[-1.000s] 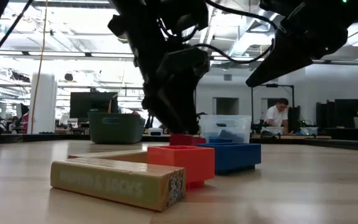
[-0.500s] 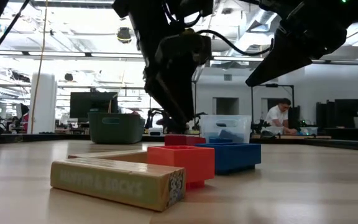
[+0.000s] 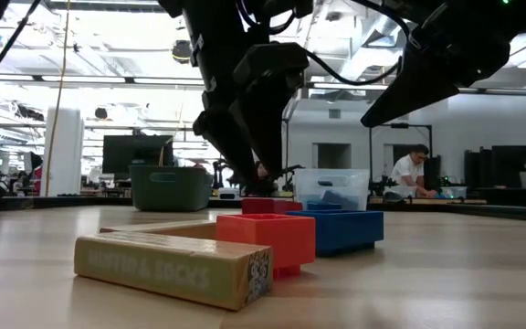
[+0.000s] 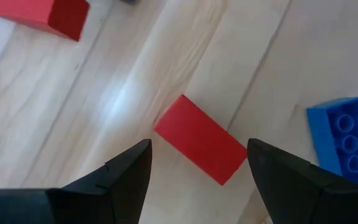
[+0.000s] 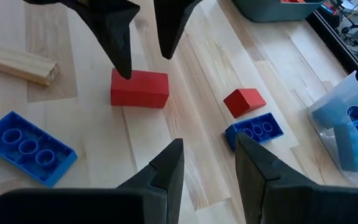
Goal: Sort blocks
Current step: Put the red block into the orange bin
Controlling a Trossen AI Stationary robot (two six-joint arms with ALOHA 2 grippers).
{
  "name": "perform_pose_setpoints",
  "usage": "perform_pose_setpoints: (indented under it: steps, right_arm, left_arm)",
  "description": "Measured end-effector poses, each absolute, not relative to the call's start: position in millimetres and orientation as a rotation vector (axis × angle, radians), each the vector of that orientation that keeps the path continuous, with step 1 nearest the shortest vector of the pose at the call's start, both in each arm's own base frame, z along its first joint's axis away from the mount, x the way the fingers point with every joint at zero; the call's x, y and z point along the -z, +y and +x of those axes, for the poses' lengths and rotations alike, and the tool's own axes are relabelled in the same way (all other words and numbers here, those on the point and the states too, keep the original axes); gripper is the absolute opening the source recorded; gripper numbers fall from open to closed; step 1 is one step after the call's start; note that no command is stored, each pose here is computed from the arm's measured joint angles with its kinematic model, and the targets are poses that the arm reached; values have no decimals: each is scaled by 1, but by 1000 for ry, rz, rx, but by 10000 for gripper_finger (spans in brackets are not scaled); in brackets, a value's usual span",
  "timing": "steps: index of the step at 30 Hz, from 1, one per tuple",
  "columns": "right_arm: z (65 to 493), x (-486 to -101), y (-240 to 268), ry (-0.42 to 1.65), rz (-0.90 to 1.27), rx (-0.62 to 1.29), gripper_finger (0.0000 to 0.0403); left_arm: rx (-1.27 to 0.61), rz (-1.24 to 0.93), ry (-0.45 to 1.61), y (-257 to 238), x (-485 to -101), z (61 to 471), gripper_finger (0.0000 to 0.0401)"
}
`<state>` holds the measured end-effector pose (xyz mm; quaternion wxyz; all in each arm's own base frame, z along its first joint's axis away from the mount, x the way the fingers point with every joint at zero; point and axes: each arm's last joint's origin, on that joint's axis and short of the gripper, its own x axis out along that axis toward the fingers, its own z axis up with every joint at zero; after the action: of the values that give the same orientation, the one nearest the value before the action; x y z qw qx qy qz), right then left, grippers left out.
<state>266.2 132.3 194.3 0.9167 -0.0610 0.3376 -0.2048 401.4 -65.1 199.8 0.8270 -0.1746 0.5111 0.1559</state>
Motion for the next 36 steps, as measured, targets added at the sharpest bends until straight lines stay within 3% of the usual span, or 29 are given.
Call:
perform_pose_setpoints:
  steps: [19, 26, 36]
  right_arm:
    - [266, -194, 134, 690, -130, 413, 123]
    - [267, -195, 135, 683, -134, 408, 123]
    - [266, -195, 135, 684, -134, 407, 123]
  left_arm:
    - [-384, -410, 1131, -67, -172, 410, 259]
    - [-348, -329, 1229, -60, -164, 405, 259]
    - [-214, -53, 1306, -55, -162, 400, 251]
